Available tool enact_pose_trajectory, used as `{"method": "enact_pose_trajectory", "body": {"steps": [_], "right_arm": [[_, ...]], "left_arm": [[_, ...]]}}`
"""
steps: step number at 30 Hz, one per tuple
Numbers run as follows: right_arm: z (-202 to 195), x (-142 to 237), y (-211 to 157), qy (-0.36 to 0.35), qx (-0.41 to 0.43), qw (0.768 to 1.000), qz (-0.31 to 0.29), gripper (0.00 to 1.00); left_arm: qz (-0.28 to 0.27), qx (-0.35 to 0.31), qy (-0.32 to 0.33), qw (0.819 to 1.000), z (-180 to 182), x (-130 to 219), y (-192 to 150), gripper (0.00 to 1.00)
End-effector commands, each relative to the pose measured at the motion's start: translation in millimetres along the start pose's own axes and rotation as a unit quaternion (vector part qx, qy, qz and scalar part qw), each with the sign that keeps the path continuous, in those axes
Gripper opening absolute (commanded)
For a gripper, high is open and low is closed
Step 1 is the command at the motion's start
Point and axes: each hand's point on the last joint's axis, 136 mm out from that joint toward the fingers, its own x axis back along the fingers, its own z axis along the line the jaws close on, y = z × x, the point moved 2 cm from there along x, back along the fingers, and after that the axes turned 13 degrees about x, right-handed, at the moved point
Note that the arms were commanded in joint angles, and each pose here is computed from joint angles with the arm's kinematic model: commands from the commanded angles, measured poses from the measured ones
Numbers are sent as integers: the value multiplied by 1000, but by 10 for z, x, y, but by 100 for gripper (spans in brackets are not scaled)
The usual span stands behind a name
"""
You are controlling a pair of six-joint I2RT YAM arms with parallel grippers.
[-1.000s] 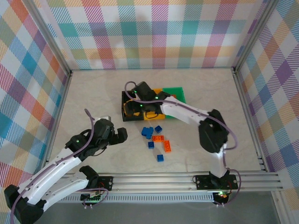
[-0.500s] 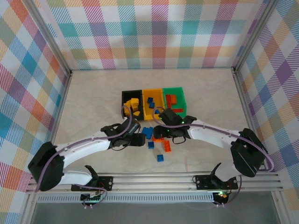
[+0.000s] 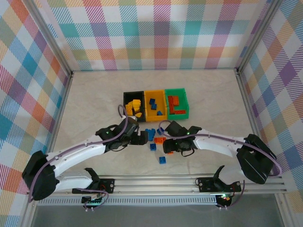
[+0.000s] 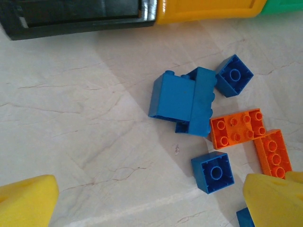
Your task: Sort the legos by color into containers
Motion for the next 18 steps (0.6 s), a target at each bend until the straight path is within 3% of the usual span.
{"method": "enact_pose_trajectory", "body": {"steps": [1, 11, 18], "right_arm": [[23, -67, -60, -17, 10, 999, 26, 79], [7, -316, -69, -73, 30, 994, 71, 68], [23, -371, -35, -69, 30, 995, 60, 45]], "left_arm": [[-6, 6, 35, 999, 233, 49, -85, 100], [-12, 12, 50, 999, 308, 39, -93, 100], [-10, 12, 52, 999, 310, 22, -100, 100]]}}
